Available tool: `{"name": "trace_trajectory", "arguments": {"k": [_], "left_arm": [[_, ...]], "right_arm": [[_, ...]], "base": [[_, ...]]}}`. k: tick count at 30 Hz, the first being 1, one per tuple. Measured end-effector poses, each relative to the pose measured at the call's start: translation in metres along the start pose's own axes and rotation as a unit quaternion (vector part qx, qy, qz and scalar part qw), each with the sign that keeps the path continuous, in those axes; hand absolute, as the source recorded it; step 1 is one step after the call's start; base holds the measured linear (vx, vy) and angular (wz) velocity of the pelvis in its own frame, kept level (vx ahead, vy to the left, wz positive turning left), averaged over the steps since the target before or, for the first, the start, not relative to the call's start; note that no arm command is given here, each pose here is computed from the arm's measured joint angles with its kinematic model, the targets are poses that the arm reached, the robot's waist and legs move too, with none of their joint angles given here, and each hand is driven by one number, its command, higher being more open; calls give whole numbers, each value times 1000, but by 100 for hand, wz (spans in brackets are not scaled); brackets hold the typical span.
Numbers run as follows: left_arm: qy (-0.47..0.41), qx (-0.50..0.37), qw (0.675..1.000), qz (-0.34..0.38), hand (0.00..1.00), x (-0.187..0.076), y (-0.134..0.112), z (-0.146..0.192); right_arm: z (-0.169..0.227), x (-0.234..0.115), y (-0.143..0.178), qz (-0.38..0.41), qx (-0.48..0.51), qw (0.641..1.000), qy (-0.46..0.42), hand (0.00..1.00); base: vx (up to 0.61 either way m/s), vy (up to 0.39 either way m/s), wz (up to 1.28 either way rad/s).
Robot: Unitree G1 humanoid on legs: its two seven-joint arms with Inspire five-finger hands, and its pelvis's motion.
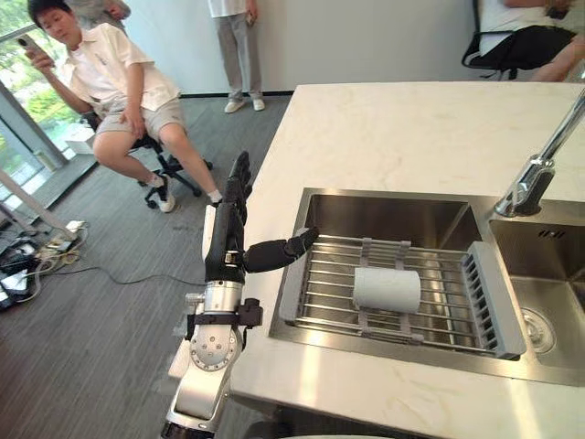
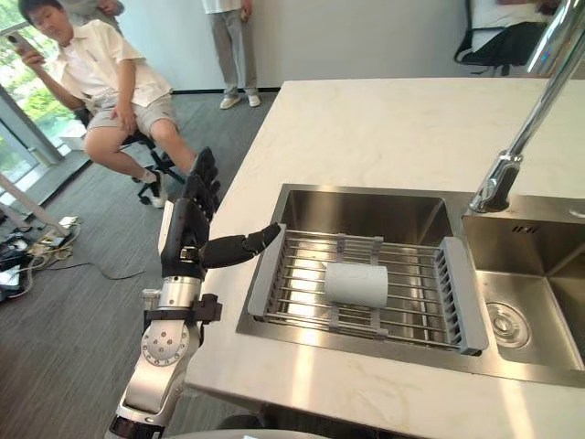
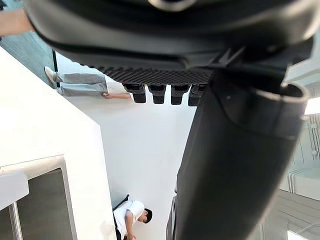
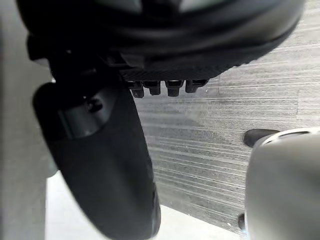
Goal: Walk over to the sink, pick up the cup, carry it to the dishwasher, place the cup inside the dishwasher, then close the dishwasher door
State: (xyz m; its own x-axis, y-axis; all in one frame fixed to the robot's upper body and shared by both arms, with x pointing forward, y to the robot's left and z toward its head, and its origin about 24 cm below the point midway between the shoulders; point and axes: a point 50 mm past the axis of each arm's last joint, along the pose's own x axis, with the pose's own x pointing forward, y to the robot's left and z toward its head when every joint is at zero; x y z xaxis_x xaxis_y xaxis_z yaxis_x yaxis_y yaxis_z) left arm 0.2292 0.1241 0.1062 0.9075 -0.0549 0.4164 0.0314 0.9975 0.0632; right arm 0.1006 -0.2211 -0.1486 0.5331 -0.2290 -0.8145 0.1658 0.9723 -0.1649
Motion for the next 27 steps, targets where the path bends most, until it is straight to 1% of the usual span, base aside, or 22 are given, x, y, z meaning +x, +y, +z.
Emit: {"name": "trace_trajectory", "arguments": {"k": [3, 7, 11, 15, 20, 24, 27], "left_arm": [[10, 8, 999, -29, 100, -2, -7, -5], [28, 56, 996, -63, 100, -6, -8, -16], [70, 89, 988, -102, 100, -14, -10, -35], [90, 122, 977, -147, 100, -20, -15, -45], [95, 147, 967, -183, 100, -25, -18, -49], [95, 152, 964, -196, 100, -26, -20, -49], [94, 152, 961, -213, 100, -29, -27, -49]], "right_arm": [[-2, -1, 0, 1, 0, 1000, 2, 100], [-1, -1, 7, 10, 5, 1000, -2, 100], [1, 0, 10, 14, 6, 1000, -4, 100], [2, 0, 12, 23, -2, 1000, -5, 100], [1, 0, 13, 28, -6, 1000, -3, 100], [2, 0, 13, 29, -6, 1000, -5, 100], [2, 0, 13, 28, -5, 1000, -5, 100]], "base": [[61, 67, 0], [-3, -23, 4], [-32, -37, 7], [-10, -4, -2], [-3, -1, -1], [0, 0, 0], [0, 0, 0]]}}
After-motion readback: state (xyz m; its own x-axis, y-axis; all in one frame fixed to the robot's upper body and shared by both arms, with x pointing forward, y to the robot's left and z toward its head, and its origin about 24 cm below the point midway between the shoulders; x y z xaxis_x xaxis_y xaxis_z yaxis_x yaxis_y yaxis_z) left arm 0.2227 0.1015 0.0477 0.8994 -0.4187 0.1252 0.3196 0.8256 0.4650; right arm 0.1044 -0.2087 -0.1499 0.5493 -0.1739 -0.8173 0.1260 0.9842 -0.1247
